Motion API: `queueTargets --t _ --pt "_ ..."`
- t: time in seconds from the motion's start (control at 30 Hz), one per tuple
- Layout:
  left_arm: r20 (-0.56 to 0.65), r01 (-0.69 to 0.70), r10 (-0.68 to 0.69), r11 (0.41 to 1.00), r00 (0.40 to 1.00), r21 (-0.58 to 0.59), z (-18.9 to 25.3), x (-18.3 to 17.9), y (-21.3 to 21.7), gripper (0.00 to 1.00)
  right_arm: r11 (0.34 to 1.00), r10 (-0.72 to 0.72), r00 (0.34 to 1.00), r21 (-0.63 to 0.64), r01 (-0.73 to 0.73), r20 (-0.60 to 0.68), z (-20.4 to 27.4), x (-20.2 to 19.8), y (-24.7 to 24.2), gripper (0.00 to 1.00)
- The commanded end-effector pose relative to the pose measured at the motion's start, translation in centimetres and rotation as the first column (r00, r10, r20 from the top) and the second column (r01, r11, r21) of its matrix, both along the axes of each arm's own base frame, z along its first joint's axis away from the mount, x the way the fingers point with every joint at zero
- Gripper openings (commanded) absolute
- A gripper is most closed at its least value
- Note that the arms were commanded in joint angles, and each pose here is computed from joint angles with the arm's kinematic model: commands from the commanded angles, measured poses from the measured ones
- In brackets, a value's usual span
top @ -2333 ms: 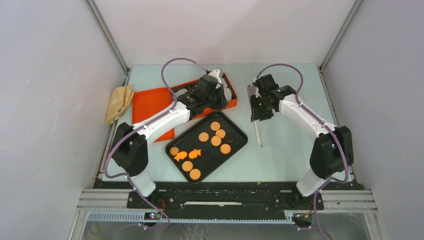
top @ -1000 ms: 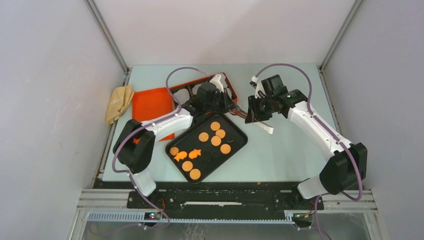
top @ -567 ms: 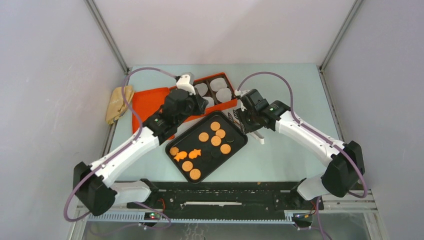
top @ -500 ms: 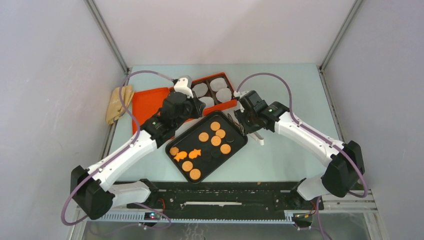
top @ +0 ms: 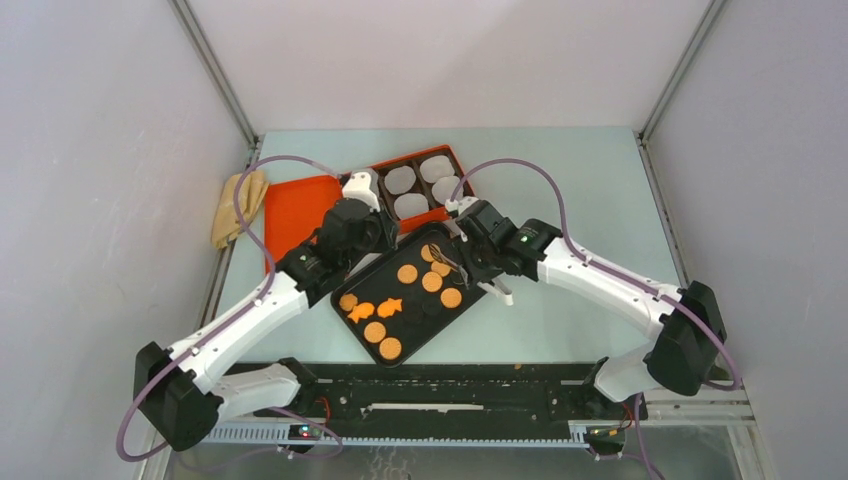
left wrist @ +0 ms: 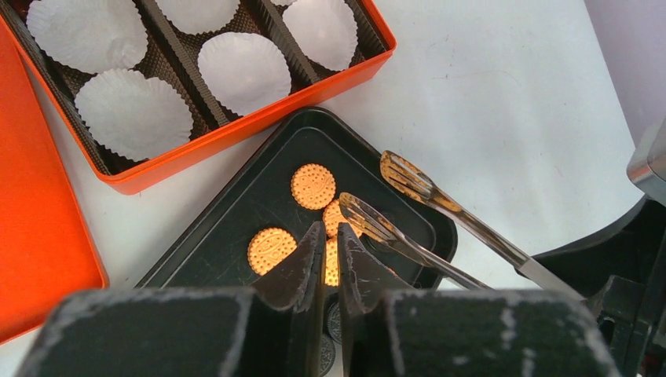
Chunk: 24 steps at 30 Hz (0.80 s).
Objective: Pack the cookies
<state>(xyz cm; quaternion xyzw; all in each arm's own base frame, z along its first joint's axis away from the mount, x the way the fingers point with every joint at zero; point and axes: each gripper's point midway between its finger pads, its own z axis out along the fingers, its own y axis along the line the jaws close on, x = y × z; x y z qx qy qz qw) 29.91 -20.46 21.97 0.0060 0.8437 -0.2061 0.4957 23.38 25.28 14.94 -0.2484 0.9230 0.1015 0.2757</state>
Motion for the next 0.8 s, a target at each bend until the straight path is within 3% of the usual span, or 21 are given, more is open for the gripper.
queueTargets --t 0.0,0.57,0.77 --pt "0.013 -0.025 0.025 1.0 1.0 -0.013 0.0 -0.5 0.9 0.15 0.999 -0.031 0.999 0.035 0.03 0.025 0.0 1.0 1.2 0.58" --pt "0.028 -0.038 0.038 0.999 0.999 -0.007 -0.1 -0.9 1.6 0.15 0.999 -0.029 0.998 0.029 0.031 -0.063 -4.6 2.5 3.4 0.61" --pt "0.019 -0.03 0.03 1.0 0.999 -0.005 -0.5 -0.8 1.4 0.15 0.999 -0.047 0.998 0.004 0.047 -0.04 -4.7 3.4 3.6 0.54"
